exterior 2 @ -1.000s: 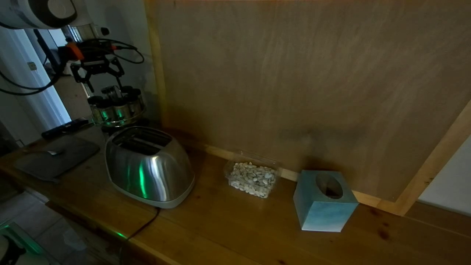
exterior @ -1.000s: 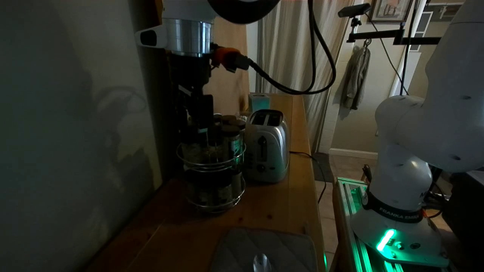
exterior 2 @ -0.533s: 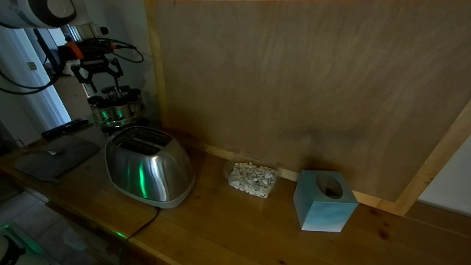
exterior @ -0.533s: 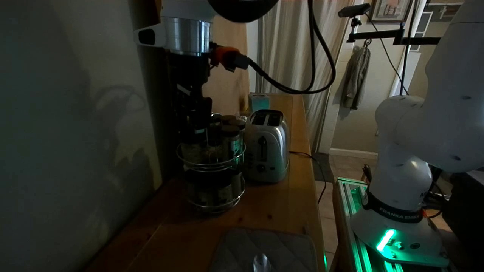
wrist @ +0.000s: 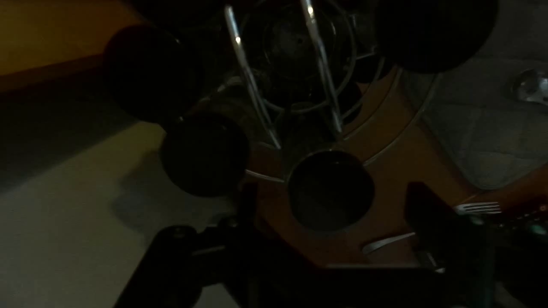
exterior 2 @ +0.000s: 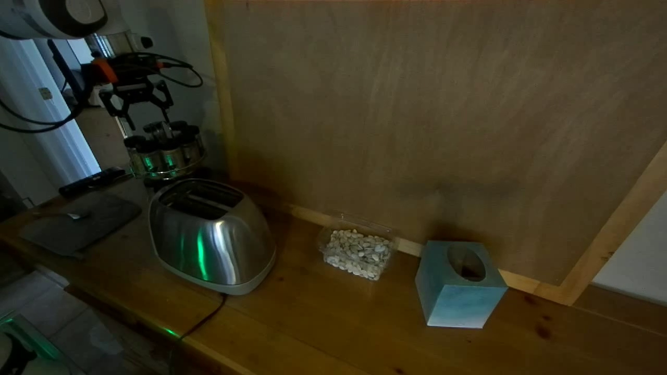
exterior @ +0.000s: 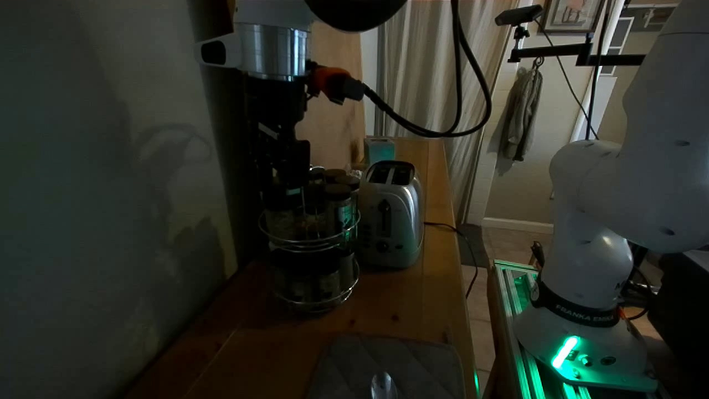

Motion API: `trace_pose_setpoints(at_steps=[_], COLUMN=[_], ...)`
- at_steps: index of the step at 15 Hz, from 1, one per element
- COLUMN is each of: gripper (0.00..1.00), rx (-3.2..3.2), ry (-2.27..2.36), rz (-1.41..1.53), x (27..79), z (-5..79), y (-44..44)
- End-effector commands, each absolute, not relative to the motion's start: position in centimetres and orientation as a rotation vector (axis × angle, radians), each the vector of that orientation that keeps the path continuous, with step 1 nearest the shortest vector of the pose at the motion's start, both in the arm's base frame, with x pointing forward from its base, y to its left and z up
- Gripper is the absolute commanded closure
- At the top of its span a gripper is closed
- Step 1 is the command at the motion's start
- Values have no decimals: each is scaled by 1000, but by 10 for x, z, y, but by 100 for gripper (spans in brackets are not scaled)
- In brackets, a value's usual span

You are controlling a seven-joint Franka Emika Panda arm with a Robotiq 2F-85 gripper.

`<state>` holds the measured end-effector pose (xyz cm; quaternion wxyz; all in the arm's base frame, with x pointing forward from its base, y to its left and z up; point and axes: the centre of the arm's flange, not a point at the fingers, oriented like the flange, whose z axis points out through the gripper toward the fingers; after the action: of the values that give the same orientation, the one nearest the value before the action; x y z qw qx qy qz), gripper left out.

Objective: Put the spice on the table

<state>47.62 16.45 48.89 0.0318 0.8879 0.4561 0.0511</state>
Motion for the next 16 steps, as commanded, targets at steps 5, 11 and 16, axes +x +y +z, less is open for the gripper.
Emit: trace_pose_setpoints(at_steps=[5, 11, 16], gripper=[0, 0, 26], rx=[2697, 2689, 2686], ry=[1439, 1474, 1494], rz=[124, 69, 54], x=[479, 475, 474], z=[489, 486, 485], y=[166, 166, 166])
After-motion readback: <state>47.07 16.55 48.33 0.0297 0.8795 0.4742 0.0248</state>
